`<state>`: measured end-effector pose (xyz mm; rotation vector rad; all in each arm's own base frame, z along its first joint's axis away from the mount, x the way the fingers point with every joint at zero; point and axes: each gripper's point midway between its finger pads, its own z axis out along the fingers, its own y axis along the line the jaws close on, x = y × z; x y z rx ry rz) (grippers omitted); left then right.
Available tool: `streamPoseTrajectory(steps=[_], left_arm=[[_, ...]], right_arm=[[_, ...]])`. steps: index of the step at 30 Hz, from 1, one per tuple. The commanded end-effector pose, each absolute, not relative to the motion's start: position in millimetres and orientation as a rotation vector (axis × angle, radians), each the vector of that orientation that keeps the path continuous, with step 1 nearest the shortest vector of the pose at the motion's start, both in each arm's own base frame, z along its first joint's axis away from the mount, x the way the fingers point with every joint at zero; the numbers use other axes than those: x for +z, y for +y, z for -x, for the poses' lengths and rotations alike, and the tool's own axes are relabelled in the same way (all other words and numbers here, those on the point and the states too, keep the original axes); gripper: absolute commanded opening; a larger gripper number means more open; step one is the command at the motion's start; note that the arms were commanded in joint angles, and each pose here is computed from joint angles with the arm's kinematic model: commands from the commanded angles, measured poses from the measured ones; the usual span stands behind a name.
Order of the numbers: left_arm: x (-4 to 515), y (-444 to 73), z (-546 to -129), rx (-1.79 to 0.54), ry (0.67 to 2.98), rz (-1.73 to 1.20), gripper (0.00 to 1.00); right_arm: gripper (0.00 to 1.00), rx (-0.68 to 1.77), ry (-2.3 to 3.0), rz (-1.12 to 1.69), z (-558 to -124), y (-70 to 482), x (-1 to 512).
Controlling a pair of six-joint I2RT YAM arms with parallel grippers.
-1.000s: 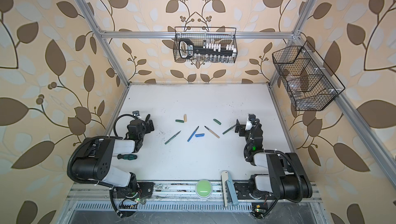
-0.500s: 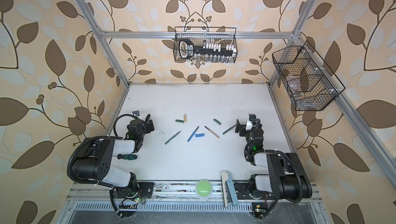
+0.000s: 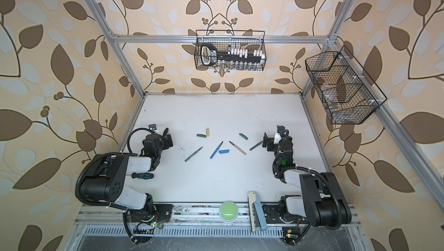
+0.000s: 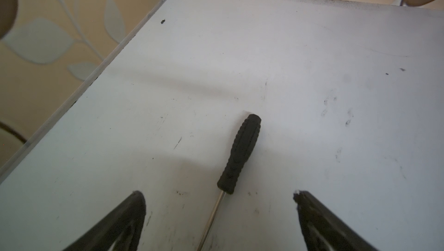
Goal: Insert the pens into the pen caps
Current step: 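Reach the right gripper to the blue pen and close on its barrel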
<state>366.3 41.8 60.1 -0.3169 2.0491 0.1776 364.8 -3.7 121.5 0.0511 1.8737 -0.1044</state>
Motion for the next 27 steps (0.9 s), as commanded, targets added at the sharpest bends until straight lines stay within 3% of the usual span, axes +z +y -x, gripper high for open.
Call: streamPoseTrajectory(steps=[1,4,8,16,27], left_arm=[[90.2,53.6,-379.9,0.215,1.954,0.358,0.99],[105.4,63.9,-375.7,0.269,1.98,0.432,0.99],[131.0,51.7,-373.0,0.174,2.034,0.431,0.99],[169.5,-11.3,-351.1,-0.317,2.059,0.419,0.99],[160.0,-46.3,-314.1,-0.431,2.164,0.313,0.99]], right_arm=[[1.0,-0.152,1.997,-0.103,-373.2,-3.6,131.8],[0.95,-0.043,2.094,-0.118,-378.3,23.3,141.9],[0.88,0.153,2.207,-0.063,-376.5,77.9,153.9],[0.81,0.478,2.398,0.088,-350.4,177.4,146.1],[0.78,0.444,2.504,0.168,-340.7,216.0,120.8]])
